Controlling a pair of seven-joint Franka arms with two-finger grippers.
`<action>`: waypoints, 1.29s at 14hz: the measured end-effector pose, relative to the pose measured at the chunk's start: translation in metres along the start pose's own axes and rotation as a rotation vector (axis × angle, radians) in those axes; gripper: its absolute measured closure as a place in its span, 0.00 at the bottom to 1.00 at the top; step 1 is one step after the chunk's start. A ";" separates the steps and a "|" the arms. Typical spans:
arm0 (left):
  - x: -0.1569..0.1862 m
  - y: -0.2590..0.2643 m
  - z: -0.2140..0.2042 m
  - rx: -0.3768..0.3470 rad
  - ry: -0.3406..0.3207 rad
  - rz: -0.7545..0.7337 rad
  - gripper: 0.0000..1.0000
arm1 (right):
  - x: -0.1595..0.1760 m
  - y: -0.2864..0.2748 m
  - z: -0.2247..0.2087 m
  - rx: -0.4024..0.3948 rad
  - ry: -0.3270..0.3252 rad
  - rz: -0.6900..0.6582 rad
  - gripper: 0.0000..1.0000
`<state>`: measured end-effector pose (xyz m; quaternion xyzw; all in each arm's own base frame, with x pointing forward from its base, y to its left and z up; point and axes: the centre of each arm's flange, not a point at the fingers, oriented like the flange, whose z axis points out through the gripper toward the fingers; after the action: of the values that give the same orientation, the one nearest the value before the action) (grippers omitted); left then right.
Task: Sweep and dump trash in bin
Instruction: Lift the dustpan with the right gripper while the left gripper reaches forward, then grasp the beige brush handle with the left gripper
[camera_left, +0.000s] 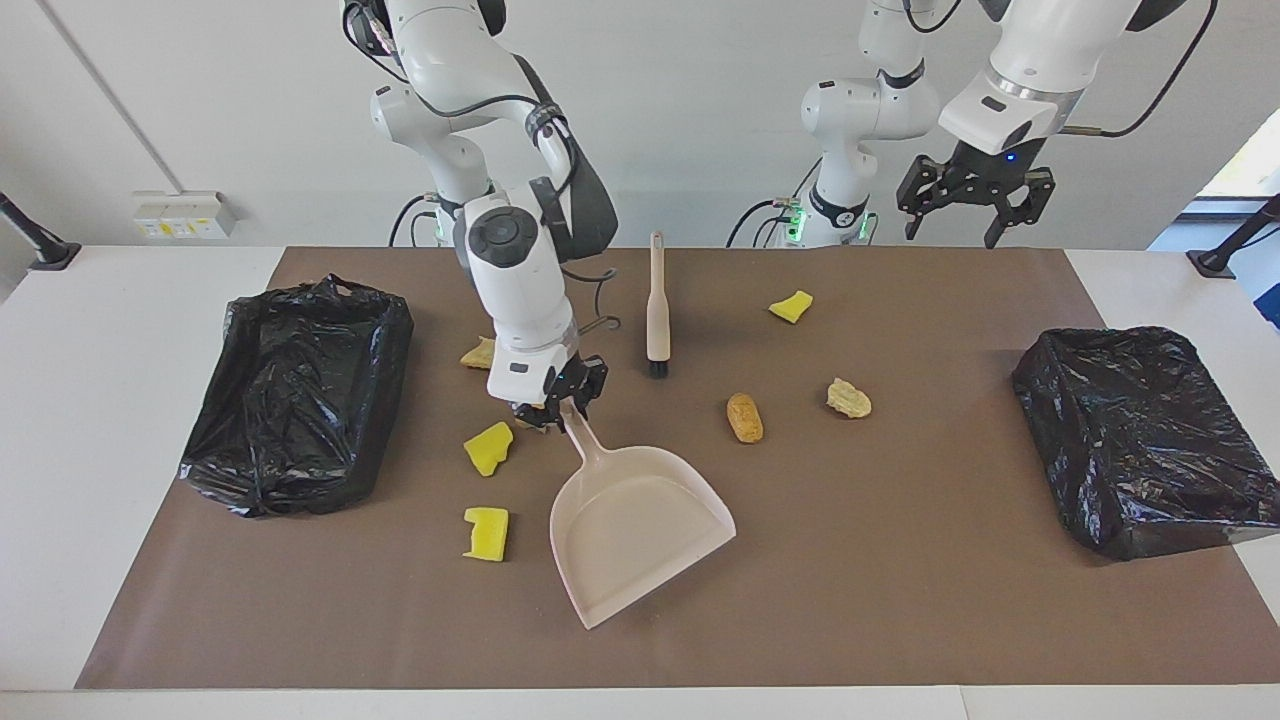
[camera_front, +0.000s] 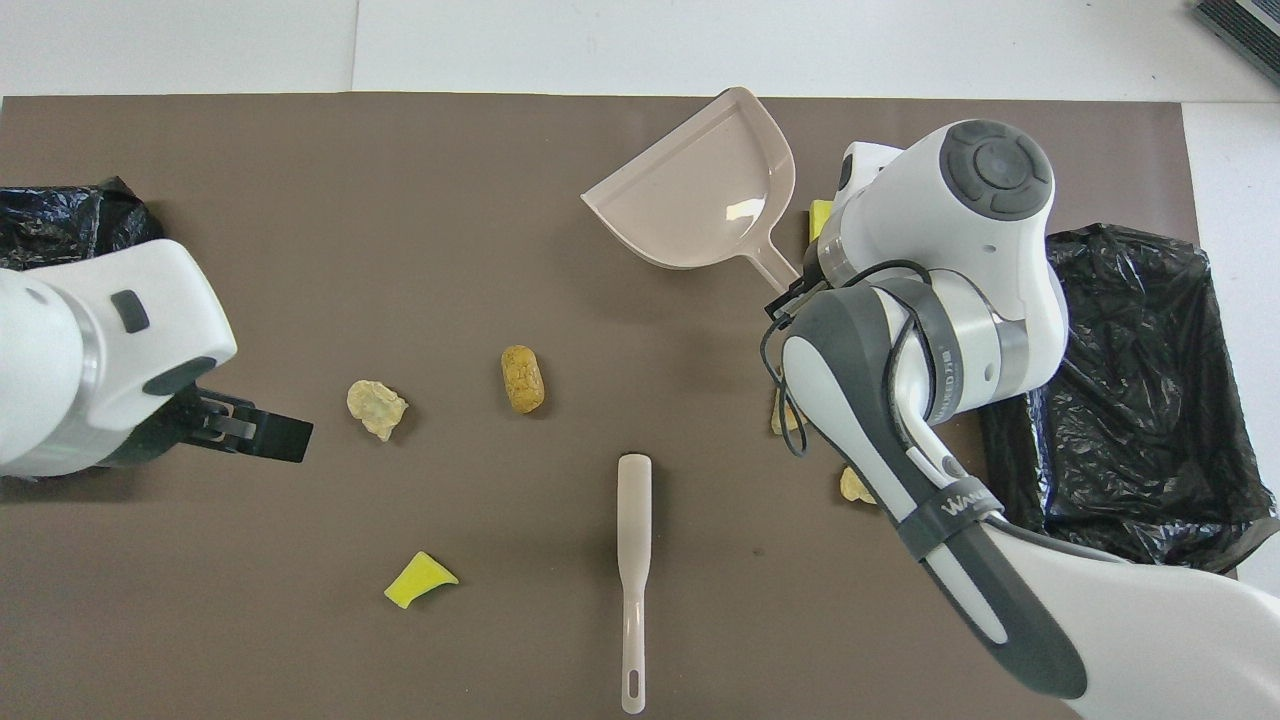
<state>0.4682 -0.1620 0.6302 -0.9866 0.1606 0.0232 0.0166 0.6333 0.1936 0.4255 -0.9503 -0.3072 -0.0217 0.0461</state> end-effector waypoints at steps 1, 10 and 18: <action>-0.008 0.011 0.007 0.004 -0.015 0.008 0.00 | -0.002 0.006 -0.001 0.000 -0.002 -0.027 0.68; -0.039 0.151 0.103 -0.034 -0.016 -0.091 0.00 | -0.034 0.079 -0.004 -0.072 -0.051 -0.284 0.68; -0.068 0.321 0.229 -0.049 -0.013 -0.095 0.00 | -0.035 0.081 -0.004 -0.122 -0.096 -0.407 0.68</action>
<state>0.2928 -0.4360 0.3973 -0.9931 0.1127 0.0328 -0.0054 0.6527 0.1074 0.4209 -0.8697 -0.4926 -0.0040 -0.0316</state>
